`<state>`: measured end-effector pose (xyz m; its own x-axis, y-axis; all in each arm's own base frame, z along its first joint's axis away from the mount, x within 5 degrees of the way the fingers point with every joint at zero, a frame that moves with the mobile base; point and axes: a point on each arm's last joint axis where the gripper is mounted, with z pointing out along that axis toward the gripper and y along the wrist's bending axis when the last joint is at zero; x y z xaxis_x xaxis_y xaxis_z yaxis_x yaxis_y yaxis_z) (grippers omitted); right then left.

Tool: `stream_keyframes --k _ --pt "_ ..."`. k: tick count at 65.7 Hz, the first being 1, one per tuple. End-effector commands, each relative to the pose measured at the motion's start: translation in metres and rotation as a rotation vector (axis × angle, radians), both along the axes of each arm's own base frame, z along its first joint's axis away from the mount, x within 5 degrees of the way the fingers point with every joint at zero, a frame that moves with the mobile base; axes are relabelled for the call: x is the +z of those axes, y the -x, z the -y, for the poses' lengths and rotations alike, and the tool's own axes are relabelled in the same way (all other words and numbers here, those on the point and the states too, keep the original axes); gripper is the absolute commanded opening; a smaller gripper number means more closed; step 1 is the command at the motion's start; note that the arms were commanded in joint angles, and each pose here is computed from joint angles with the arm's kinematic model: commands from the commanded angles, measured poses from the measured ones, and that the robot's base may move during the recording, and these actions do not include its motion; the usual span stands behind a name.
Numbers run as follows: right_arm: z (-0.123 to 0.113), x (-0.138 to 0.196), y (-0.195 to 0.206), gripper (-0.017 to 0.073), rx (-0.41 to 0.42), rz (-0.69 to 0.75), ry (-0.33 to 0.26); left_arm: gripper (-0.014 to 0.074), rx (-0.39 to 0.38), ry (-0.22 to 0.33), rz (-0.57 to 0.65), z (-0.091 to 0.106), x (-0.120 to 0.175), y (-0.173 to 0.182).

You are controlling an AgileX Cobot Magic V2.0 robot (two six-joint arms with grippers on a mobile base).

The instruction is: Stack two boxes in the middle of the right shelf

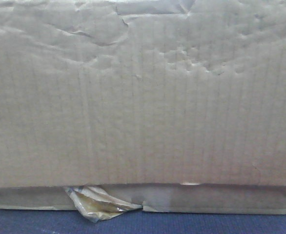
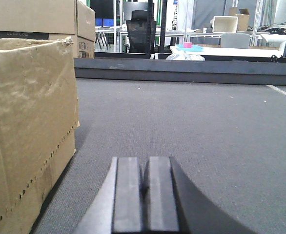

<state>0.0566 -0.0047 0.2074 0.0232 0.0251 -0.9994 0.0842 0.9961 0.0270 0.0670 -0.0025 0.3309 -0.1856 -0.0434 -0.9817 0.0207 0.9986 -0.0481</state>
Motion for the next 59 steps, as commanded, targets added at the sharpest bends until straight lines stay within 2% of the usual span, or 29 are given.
stream_keyframes --k 1,11,22,32,41,46,50,54,59 --pt "0.0 0.002 0.0 -0.0164 0.0 0.022 0.007 -0.0092 -0.004 -0.002 -0.069 0.0 0.02 -0.02" --pt "0.0 0.002 0.0 -0.0164 0.0 0.022 0.007 -0.0092 -0.008 -0.004 -0.212 0.001 0.044 -0.067" --pt "0.0 0.002 0.0 -0.0164 0.0 0.022 0.007 -0.0092 -0.007 -0.004 -0.255 0.001 0.059 -0.115" --pt "0.0 0.002 0.0 -0.0164 0.0 0.022 0.007 -0.0092 -0.006 -0.004 -0.28 0.002 0.062 -0.146" --pt "0.0 0.002 0.0 -0.0164 0.0 0.022 0.007 -0.0092 -0.012 0.036 -0.353 0.002 0.065 -0.171" --pt "0.0 0.002 0.0 -0.0164 0.0 0.022 0.007 -0.0092 0.007 0.043 -0.447 -0.004 0.069 -0.186" --pt "0.0 0.002 0.0 -0.0164 0.0 0.022 0.007 -0.0092 0.004 0.022 -0.511 -0.011 0.07 -0.195" --pt "0.0 0.002 0.0 -0.0164 0.0 0.022 0.007 -0.0092 -0.027 0.0 -0.562 -0.019 0.07 -0.202" --pt "0.0 0.002 0.0 -0.0164 0.0 0.022 0.007 -0.0092 -0.06 0.005 -0.602 -0.031 0.068 -0.21"
